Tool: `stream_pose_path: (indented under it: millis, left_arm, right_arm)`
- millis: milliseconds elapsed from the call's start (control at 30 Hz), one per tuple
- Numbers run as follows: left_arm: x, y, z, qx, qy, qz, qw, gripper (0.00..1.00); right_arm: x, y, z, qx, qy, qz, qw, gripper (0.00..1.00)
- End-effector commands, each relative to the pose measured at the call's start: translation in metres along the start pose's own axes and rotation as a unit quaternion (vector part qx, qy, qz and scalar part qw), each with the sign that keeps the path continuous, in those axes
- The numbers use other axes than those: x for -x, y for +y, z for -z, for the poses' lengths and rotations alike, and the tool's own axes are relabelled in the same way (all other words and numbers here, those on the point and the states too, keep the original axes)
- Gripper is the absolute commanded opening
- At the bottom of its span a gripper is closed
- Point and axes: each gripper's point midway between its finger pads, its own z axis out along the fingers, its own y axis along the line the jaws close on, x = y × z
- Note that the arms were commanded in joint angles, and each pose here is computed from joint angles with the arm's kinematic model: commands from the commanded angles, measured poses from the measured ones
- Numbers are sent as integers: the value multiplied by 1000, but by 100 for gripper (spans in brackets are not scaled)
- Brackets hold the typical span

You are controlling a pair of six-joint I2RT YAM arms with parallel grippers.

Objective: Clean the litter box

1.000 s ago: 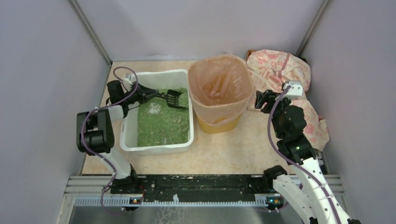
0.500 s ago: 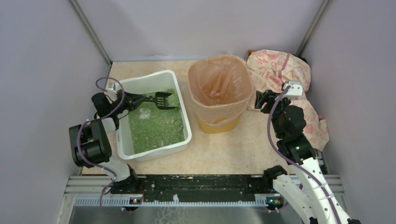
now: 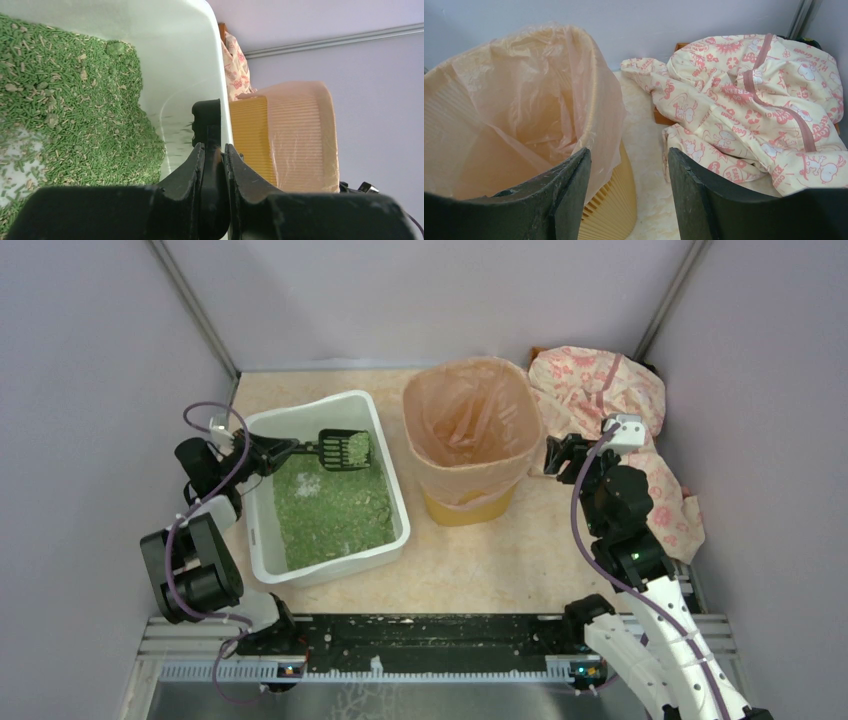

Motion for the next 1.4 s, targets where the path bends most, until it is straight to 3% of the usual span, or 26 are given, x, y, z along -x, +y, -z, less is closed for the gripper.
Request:
stream_pose_path:
  millis: [0,233,467,600,700,800,900,1000,1100,1200,1300,1367]
  left_arm:
    - [2,-5,10,-16,4,-6,1000,0]
    - [6,-14,33,-53,-17,20,998,0]
    - [-3,4,48,-33,-29,43,998,0]
    - [15,19,77,-6,-70,52,996,0]
    - [1,11,68,-8,-54,42,998,0]
    - [13,20,80,22,-87,31,995,0]
    - [-2,5,68,-3,-46,16,999,0]
    - [12,17,79,30,-80,17,996,0]
    - [5,8,73,10,-62,13,998,0]
    - [7,15,80,23,-86,16,996,0]
    - [-11,-2,65,-2,-39,-4,999,0]
    - [-1,7,73,27,-77,-7,997,0]
  right_arm:
    - [8,3,0,7,-17,-11,1000,58]
    - [12,1,3,3,-20,-9,1000,58]
    - [9,-3,4,-4,-19,-3,1000,58]
    - [5,-1,4,0,-12,-2,1000,58]
    - [3,-3,2,-4,-13,0,1000,58]
    - [3,-2,2,-4,-9,0,1000,58]
    - [2,-1,2,1,-11,0,1000,58]
    - [1,-3,1,-3,-7,1,1000,58]
    - [1,-1,2,1,-9,2,1000,58]
    - [-2,-3,1,-3,-6,2,1000,58]
    - [-5,-1,0,3,-4,2,1000,58]
    - [-7,0,-2,4,-1,1,1000,58]
